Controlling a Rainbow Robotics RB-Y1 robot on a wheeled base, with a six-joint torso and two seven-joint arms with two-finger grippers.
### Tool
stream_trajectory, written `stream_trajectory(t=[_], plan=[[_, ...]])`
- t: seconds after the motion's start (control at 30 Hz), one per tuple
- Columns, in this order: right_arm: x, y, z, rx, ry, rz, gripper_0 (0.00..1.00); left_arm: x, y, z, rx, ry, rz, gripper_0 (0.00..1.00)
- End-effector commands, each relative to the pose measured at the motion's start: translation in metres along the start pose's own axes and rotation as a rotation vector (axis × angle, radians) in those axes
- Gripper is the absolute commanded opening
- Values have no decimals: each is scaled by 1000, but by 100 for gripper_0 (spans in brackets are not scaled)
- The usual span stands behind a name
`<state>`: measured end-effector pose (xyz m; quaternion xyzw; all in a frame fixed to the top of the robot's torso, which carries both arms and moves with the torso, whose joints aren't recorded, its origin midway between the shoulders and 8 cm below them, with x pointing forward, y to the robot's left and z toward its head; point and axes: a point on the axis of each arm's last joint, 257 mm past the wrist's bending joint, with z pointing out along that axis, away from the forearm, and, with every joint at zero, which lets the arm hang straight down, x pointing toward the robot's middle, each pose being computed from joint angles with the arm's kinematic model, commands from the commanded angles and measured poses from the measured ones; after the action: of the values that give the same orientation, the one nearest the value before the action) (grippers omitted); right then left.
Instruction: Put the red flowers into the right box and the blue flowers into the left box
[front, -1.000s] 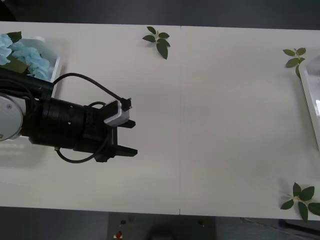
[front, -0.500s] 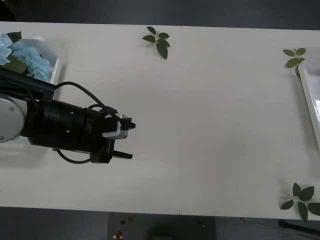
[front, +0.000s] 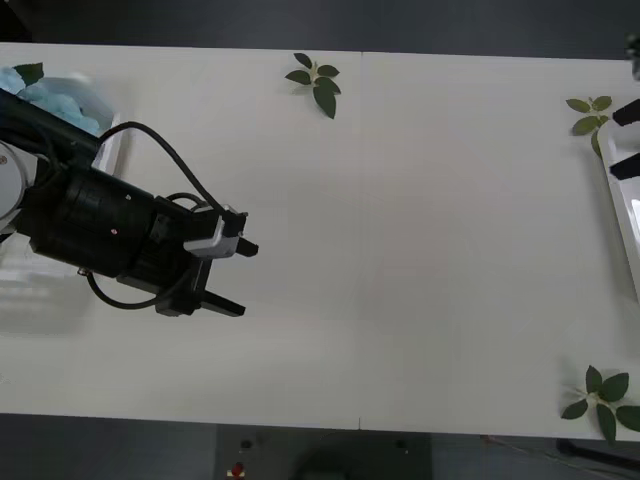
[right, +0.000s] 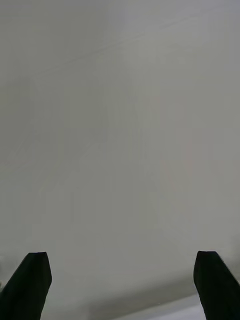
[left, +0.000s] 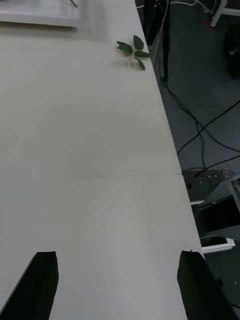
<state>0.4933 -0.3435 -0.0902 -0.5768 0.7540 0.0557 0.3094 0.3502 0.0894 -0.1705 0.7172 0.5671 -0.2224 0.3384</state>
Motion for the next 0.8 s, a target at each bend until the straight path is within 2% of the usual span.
stream_trajectory(t=[0.03,0.3,0.43,0.7,0.8], plan=[[-45,4,41,33,-64,-79,83,-5,6,-10,4,35,86,69],[-107,37,144,16,-181,-135,83,0,9,-21,8,71,101,68],[-123,54,167,7,-203,-174,83,-2,2,-36,47,71,91,67],[-136,82,161,-55,-204,-249,83,-6,-16,-59,151,-1,-30,64],[-126,84,145,-71,-160,-292,83,-7,-19,-62,161,-8,-42,63]])
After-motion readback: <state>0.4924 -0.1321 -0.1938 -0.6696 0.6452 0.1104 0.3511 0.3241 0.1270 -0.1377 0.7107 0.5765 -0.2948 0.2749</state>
